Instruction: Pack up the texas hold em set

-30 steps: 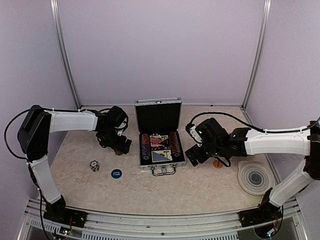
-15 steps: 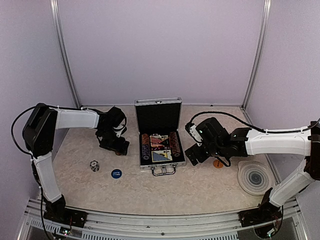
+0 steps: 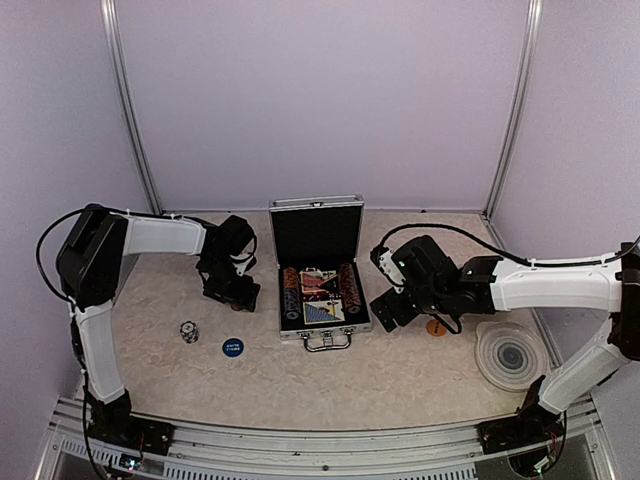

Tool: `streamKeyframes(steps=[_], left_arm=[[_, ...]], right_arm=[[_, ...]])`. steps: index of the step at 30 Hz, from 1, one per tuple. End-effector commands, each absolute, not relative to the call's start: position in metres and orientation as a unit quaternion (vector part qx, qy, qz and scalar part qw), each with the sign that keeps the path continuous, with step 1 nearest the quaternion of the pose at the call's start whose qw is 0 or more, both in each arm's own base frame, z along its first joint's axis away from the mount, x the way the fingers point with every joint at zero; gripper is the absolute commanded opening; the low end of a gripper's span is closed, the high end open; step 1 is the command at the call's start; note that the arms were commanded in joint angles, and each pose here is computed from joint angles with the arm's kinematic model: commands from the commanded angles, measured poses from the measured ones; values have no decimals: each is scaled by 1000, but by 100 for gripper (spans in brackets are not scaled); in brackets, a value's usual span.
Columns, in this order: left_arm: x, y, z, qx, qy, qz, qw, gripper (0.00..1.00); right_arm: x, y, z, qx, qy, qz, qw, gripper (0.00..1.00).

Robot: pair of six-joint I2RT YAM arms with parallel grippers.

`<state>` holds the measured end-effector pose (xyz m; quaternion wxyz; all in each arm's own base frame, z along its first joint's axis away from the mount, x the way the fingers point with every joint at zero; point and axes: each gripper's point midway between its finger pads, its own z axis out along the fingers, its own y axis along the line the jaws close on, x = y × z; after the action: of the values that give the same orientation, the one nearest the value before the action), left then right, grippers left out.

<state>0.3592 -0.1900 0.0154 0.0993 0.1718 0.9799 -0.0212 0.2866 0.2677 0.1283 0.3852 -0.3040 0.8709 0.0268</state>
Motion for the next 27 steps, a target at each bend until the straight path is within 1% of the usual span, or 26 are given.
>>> streamKeyframes(steps=[1,12,20,21,23,27], left_arm=[[363,-192,8,176,980,-26,92,81],[354,-188,2,170,981,-24,84,65],[348,-189,0,171,982,-34,76,50],[347,-189,-1,171,982,-35,75,47],[346,-189,0,171,982,-38,74,37],[346,-191,2,174,981,-42,76,11]], right_arm=[[290,264,132,-300,868,24,395,99],[291,265,132,-300,868,22,395,99],[291,265,133,-301,868,22,395,99],[291,265,133,-302,867,22,395,99],[291,265,134,-301,867,22,396,99],[291,265,135,-301,867,22,396,99]])
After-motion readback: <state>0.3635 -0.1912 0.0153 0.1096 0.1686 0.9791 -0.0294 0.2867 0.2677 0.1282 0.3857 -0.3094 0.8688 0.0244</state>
